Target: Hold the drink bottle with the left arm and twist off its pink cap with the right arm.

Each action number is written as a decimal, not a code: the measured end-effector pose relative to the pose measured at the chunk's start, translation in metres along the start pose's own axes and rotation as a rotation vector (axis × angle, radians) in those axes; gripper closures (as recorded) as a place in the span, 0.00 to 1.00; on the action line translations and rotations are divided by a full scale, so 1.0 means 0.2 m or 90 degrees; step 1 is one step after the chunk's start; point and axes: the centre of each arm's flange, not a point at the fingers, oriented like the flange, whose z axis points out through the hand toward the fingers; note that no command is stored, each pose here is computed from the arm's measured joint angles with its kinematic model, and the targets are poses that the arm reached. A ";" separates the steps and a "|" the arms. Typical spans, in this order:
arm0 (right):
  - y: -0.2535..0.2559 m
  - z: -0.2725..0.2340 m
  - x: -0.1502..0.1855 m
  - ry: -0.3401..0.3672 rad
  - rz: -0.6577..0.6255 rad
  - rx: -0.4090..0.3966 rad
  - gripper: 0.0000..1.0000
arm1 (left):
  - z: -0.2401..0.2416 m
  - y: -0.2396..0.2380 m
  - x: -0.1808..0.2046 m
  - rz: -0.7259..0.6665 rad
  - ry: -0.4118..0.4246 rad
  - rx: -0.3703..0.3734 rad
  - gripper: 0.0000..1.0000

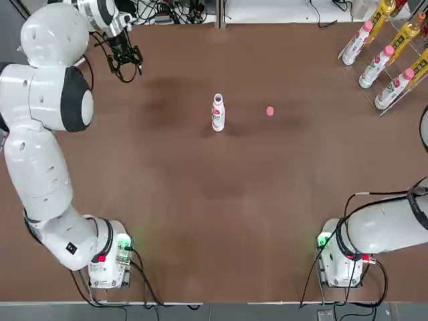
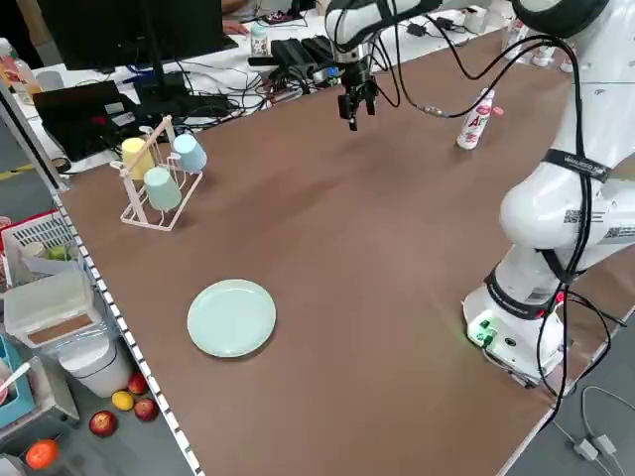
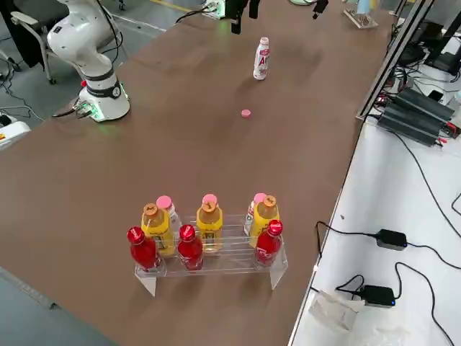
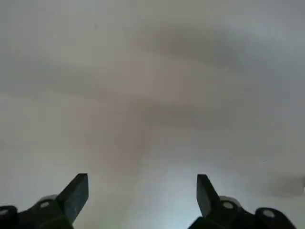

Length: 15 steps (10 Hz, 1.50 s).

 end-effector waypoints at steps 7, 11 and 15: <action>0.00 -0.01 -0.02 -0.010 0.001 -0.001 0.00 | -0.61 -0.21 -0.09 0.014 0.046 0.099 0.00; -0.03 -0.02 -0.02 -0.010 -0.006 0.000 0.00 | -0.70 -0.32 -0.13 0.003 0.045 0.093 0.00; -0.03 -0.02 -0.02 -0.009 -0.008 0.000 0.00 | -0.96 -0.45 -0.15 0.025 0.077 0.044 0.00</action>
